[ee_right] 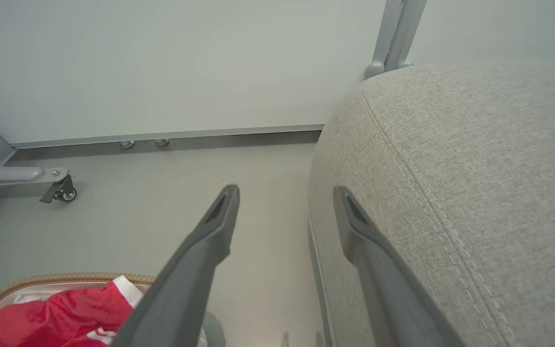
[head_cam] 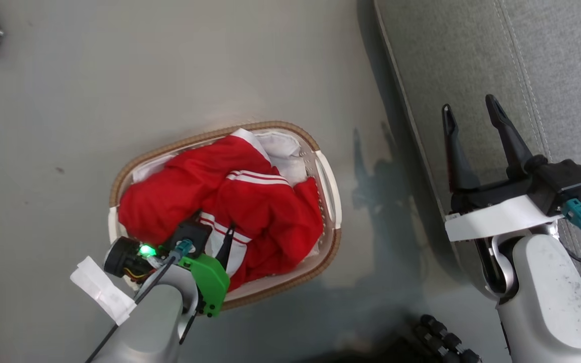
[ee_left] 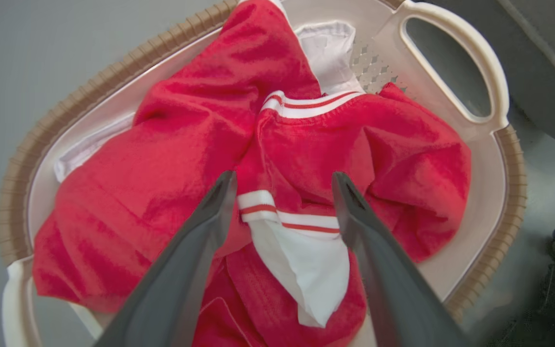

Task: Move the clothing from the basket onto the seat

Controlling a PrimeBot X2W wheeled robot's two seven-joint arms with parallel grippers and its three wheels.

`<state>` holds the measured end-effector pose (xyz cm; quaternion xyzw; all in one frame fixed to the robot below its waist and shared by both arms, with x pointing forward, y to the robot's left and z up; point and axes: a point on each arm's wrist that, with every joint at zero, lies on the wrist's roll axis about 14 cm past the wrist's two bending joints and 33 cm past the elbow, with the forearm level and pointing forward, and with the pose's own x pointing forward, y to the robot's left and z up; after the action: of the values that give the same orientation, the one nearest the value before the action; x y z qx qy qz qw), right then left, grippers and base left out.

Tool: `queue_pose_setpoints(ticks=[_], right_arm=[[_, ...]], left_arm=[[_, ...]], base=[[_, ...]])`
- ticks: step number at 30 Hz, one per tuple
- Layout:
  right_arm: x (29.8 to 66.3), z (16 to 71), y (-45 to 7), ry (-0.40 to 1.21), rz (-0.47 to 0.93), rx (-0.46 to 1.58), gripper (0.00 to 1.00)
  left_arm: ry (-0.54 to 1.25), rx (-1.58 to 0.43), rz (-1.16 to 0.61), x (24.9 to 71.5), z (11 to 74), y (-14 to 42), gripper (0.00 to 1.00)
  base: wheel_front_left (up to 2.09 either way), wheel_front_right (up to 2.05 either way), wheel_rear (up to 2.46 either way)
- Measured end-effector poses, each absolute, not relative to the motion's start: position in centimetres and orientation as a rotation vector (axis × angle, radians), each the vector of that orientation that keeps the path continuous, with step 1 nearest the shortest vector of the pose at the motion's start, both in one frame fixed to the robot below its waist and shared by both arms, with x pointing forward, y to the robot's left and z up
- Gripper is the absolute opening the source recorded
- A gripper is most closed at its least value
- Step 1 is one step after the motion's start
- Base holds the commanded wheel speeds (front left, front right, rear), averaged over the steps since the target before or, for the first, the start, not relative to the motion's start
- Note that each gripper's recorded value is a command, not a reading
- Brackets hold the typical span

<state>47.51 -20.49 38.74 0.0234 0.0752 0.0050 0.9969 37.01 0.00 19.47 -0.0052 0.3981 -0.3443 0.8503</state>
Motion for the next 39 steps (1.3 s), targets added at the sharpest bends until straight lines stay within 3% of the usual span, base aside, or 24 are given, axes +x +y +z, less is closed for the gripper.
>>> queue_pose_setpoints(ticks=[22, 23, 26, 30, 31, 39], right_arm=[[46.6, 35.3, -22.5, 0.243, -0.043, 0.043, 1.00], [46.6, 35.2, -22.5, 0.244, -0.042, 0.044, 1.00], [46.6, 35.2, -22.4, 0.246, -0.040, 0.049, 1.00], [46.6, 35.3, -22.3, 0.246, -0.038, 0.051, 1.00], [46.5, 35.3, -22.3, 0.246, -0.038, 0.052, 1.00], [46.3, 35.9, -22.5, 0.237, -0.045, 0.056, 1.00]], left_arm=[[0.929, 0.016, -0.653, 37.7, 14.0, 0.3, 1.00], [0.936, 0.018, -0.654, 37.5, 13.9, 0.4, 0.96], [0.950, 0.021, -0.662, 37.1, 13.7, 0.3, 0.47], [0.970, 0.025, -0.678, 36.5, 13.6, 0.3, 0.17], [0.973, 0.025, -0.681, 36.4, 13.6, 0.2, 0.02], [0.933, 0.020, -0.705, 37.1, 14.9, -0.5, 0.00]], base=[[0.00, 0.00, 0.00], [0.00, 0.00, 0.00], [0.00, 0.00, 0.00], [0.00, 0.00, 0.00], [0.00, 0.00, 0.00], [0.00, 0.00, 0.00]])
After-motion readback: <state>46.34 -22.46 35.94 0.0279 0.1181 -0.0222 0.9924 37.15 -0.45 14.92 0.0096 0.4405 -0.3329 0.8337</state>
